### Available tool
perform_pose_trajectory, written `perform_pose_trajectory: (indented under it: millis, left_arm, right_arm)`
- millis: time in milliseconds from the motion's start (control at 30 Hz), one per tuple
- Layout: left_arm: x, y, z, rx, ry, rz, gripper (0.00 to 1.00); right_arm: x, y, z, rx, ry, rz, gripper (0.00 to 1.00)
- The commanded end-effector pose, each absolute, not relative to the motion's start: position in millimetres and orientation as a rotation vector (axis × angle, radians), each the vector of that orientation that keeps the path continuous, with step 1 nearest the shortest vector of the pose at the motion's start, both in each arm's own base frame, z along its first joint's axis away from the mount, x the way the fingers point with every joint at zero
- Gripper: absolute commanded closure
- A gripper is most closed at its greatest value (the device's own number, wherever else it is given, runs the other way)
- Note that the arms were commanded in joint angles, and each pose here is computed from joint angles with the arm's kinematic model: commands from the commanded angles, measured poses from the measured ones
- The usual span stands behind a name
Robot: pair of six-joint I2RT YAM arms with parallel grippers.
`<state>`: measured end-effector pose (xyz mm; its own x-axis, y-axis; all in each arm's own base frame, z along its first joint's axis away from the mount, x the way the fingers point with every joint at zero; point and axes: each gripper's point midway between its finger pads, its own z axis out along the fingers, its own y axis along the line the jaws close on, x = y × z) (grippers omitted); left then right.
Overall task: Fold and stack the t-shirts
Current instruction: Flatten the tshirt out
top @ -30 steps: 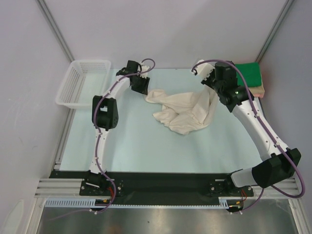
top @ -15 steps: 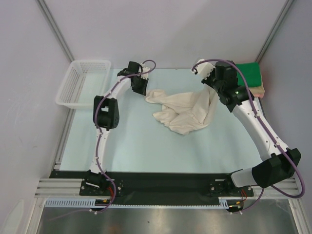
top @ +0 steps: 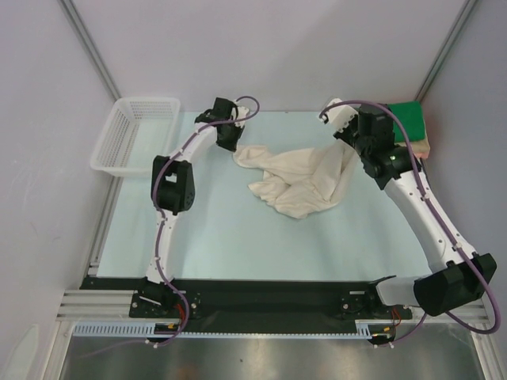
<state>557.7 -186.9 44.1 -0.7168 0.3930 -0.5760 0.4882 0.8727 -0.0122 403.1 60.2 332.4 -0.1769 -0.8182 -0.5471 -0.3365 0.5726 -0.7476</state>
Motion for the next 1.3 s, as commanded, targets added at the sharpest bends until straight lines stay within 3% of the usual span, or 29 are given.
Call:
perform_pose_trajectory:
  millis: [0, 167, 600, 733, 767, 867, 933, 1167, 1267]
  left_arm:
    - [550.6, -213.0, 164.6, 0.654, 2.225, -0.175, 1.0]
    - [498.8, -214.6, 288.9, 0.628, 2.031, -0.186, 1.0]
    - [335.8, -144.5, 448.9, 0.561, 1.663, -0.166, 1.0]
    - [329.3, -156.4, 405.7, 0.657, 1.769, -0.228, 0.99]
    - [329.8, -160.8, 378.8, 0.689, 1.827, -0.247, 0.94]
    - [337.2, -179.8, 335.8, 0.743, 1.922, -0.336, 0.61]
    - [342.0, -188.8, 324.4, 0.738, 1.961, -0.385, 0.54]
    - [383.8, -240.8, 291.3, 0.78, 2.041, -0.6, 0.47]
    - [413.8, -261.2, 237.4, 0.796, 2.168, -0.654, 0.47]
  right_arm:
    - [398.2, 49.6, 376.7, -0.816, 1.661, -0.589, 1.0]
    - [386.2, 35.4, 395.8, -0.756, 1.648, -0.579, 1.0]
    - [260.1, 2.3, 475.6, -0.519, 1.533, -0.446, 1.0]
    - [255.0, 0.6, 448.6, -0.522, 1.591, -0.422, 1.0]
    - [258.7, 3.2, 438.0, -0.533, 1.612, -0.407, 1.0]
    - [271.6, 8.6, 424.2, -0.555, 1.641, -0.389, 1.0]
    - [277.4, 12.2, 419.7, -0.568, 1.664, -0.372, 1.0]
    - [297.3, 11.9, 391.5, -0.586, 1.739, -0.392, 1.0]
    - [299.0, 15.6, 377.9, -0.597, 1.767, -0.367, 1.0]
